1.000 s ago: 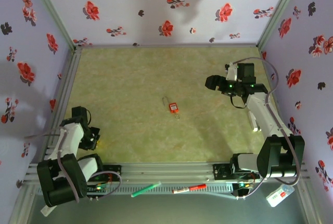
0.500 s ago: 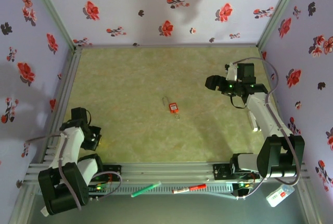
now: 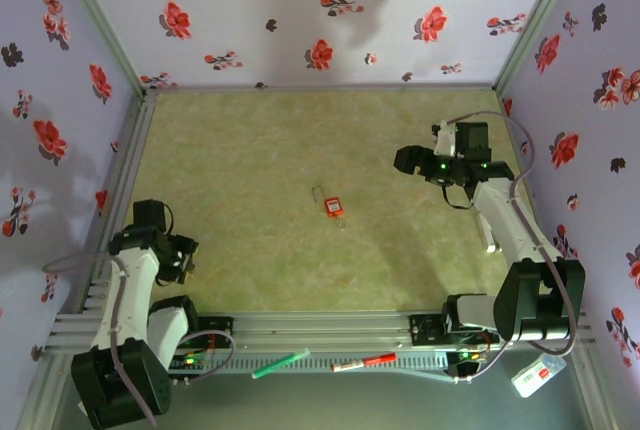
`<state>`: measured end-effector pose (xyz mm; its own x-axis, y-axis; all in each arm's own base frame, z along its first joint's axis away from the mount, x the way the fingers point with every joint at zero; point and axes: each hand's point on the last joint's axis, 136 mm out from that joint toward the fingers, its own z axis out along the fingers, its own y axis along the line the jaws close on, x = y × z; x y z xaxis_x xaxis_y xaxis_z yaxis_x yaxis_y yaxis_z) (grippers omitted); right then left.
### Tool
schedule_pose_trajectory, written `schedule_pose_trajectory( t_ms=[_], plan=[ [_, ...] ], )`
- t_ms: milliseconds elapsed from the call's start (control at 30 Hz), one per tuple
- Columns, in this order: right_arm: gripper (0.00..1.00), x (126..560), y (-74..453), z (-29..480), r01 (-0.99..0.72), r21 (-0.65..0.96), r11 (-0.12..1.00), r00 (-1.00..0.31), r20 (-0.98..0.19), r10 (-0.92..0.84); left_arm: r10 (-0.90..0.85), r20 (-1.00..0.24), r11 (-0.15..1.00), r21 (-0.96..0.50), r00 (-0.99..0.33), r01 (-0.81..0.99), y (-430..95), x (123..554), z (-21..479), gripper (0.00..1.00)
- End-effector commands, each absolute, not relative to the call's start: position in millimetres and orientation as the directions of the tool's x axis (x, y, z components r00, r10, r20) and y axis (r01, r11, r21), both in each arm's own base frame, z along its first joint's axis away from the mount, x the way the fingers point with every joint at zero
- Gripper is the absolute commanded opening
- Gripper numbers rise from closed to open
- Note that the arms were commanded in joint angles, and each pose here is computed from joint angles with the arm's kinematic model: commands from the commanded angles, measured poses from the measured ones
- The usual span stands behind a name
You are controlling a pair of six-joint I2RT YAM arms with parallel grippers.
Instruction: Unlock with the key
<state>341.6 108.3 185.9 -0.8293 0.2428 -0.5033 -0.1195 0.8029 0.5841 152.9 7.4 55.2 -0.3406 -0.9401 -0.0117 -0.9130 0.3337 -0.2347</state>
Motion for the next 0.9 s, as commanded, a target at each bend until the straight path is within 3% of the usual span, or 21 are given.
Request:
schedule_pose_trajectory(
  t_ms=[0,433,867],
  plan=[
    [0.83,336.4,113.5,190.6,-0.143,0.597,0.789,-0.829,-0.508,0.234,-0.95,0.042,0.299,-0.15,-0.308,-0.942,2.4,126.7,37.0,0.57],
    [0.84,332.6,112.3,189.7,-0.141,0.591,0.795,-0.829,-0.509,0.231,-0.961,0.016,0.271,-0.149,-0.276,-0.951,9.4,141.0,20.5,0.59],
    [0.84,331.5,112.7,191.7,-0.146,0.591,0.793,-0.828,-0.511,0.229,-0.958,-0.055,0.286,-0.104,-0.282,-0.953,26.3,145.7,21.4,0.46]
  ],
)
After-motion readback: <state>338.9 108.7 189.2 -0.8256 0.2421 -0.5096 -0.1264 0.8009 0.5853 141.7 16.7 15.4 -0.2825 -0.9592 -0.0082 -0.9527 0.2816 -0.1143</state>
